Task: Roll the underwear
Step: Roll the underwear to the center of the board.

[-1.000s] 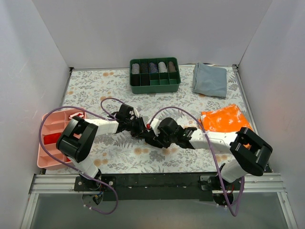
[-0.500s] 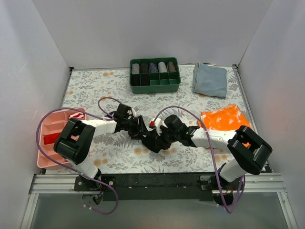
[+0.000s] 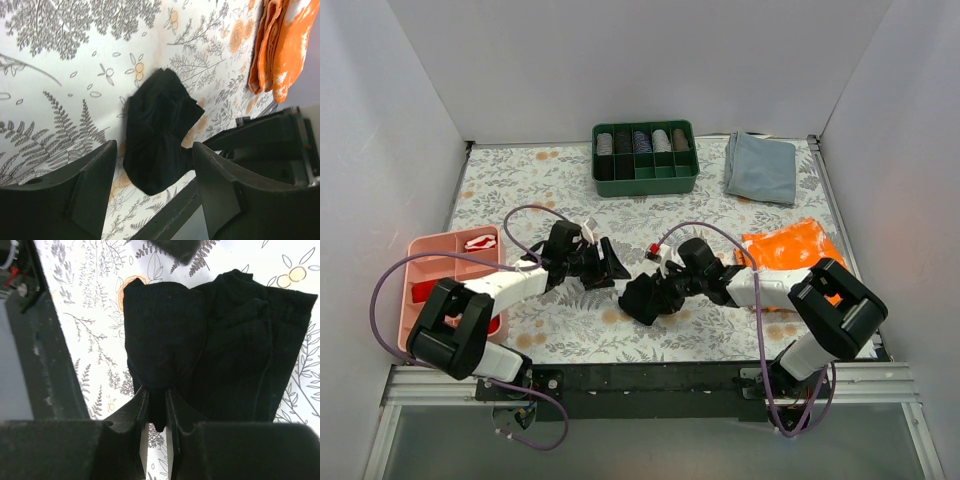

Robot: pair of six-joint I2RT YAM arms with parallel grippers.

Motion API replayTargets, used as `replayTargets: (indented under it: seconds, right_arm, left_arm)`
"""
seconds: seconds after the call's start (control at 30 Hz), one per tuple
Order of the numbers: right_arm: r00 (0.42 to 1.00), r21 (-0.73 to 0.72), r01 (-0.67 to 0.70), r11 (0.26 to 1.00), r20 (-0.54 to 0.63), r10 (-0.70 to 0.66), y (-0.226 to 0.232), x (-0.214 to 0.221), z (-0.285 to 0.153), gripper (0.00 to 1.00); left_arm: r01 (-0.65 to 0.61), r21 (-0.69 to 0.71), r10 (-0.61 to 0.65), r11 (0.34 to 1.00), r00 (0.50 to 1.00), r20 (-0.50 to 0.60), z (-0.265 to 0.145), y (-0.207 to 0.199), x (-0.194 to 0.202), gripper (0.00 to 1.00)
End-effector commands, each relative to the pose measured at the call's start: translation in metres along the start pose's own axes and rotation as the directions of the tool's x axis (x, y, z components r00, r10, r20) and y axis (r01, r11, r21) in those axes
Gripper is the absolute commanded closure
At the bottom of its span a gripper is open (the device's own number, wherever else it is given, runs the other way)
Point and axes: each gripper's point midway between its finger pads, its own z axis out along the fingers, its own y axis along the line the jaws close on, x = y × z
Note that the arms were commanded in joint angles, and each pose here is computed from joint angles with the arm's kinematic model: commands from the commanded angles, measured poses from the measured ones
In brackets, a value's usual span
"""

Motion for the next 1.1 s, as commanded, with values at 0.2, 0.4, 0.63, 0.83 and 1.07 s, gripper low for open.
replayTargets:
  seconds: [0.2,0.4,0.63,0.83,1.07]
  right_arm:
    - [0.958,-0.087,-0.275,0.958,-0.115,0.264,-0.008,0.032,-0.006,0.85]
    - [0.948,-0.08,-0.3,0.95,-0.136,0.288,-0.013,0.039,-0.006,0.85]
    - [0.945,-0.054,-0.307,0.95,-0.139,0.298,-0.02,0.037,-0.006,0.84]
    - [0.941,-0.052,-0.317,0.947,-0.142,0.307,-0.023,0.035,-0.004,0.83]
    - [0.94,-0.053,-0.317,0.947,-0.15,0.307,-0.024,0.033,-0.003,0.83]
  left_arm:
    - [0.001,0.1,-0.003,0.995,1.0,0.019,-0.006,0.005,0.023,0.35]
    - [0.001,0.139,-0.004,0.99,1.0,0.018,-0.005,0.004,0.028,0.34]
    - [-0.032,0.233,0.013,0.972,0.997,0.082,-0.019,-0.015,0.024,0.32]
    - [-0.05,0.284,0.027,0.958,0.996,0.086,-0.024,-0.016,0.035,0.33]
    - [-0.026,0.252,0.007,0.967,0.997,0.072,-0.011,-0.001,0.045,0.34]
